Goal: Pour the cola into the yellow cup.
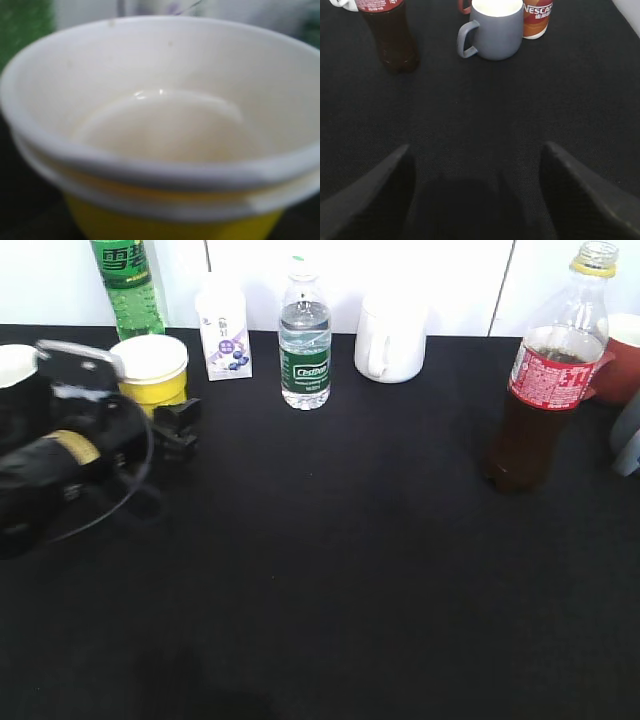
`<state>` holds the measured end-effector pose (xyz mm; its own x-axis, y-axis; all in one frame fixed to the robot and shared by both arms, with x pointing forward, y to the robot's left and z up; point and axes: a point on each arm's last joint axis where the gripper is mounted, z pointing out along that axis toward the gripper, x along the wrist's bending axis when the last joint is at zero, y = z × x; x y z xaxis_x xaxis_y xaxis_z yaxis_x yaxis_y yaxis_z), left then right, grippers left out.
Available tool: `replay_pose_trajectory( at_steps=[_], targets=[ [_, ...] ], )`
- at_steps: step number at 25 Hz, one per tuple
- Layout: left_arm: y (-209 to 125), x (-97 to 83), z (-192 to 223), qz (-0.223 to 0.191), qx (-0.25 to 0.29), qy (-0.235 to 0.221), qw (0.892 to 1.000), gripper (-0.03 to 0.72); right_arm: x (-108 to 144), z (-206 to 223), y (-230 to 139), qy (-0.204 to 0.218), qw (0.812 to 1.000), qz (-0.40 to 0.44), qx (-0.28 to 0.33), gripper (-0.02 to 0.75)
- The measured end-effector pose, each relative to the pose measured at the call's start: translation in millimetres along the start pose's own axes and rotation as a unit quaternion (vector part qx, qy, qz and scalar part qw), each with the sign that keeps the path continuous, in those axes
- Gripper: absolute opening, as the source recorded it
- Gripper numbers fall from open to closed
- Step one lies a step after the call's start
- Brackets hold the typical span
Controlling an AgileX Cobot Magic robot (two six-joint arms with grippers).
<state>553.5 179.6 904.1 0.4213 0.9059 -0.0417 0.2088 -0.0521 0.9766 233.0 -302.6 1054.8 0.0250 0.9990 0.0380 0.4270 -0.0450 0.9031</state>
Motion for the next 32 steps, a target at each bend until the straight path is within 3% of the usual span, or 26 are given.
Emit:
replay_pose_trajectory(
  at_steps=[3,6,8,14,18,22,25,28,32],
  targets=[
    [19.9,-26.2,-33.7,0.013,-0.013,-0.101,0.995,0.440,0.0,0.0,0.0,0.000,1.000,0.000,0.000,0.585],
    [25.3,-48.2,-47.9,0.019,-0.002,-0.214,0.977,0.440,0.0,0.0,0.0,0.000,1.000,0.000,0.000,0.585],
    [24.9,-55.9,-51.7,0.028,-0.003,-0.260,0.965,0.440,0.0,0.0,0.0,0.000,1.000,0.000,0.000,0.585],
    [24.9,-57.5,-52.6,0.030,-0.004,-0.269,0.963,0.439,2.8,0.3,6.6,0.014,1.000,0.007,-0.008,0.585],
    [24.2,-58.9,-53.5,0.036,-0.002,-0.278,0.960,0.439,8.5,20.9,71.7,0.028,0.979,-0.002,-0.202,0.585],
    [23.7,-59.8,-54.0,0.041,0.000,-0.284,0.958,0.438,14.8,79.2,121.5,0.031,0.955,-0.020,-0.293,0.585],
    [23.7,-59.8,-54.0,0.041,0.000,-0.284,0.958,0.438,20.2,129.5,131.2,0.036,0.952,-0.055,-0.300,0.585],
    [23.6,-59.9,-54.1,0.041,0.000,-0.284,0.958,0.438,23.3,162.8,107.6,0.058,0.953,-0.043,-0.293,0.585],
    [23.6,-59.9,-54.1,0.041,0.000,-0.284,0.958,0.438,37.3,171.9,51.4,0.155,0.963,-0.043,-0.216,0.585]
  ],
)
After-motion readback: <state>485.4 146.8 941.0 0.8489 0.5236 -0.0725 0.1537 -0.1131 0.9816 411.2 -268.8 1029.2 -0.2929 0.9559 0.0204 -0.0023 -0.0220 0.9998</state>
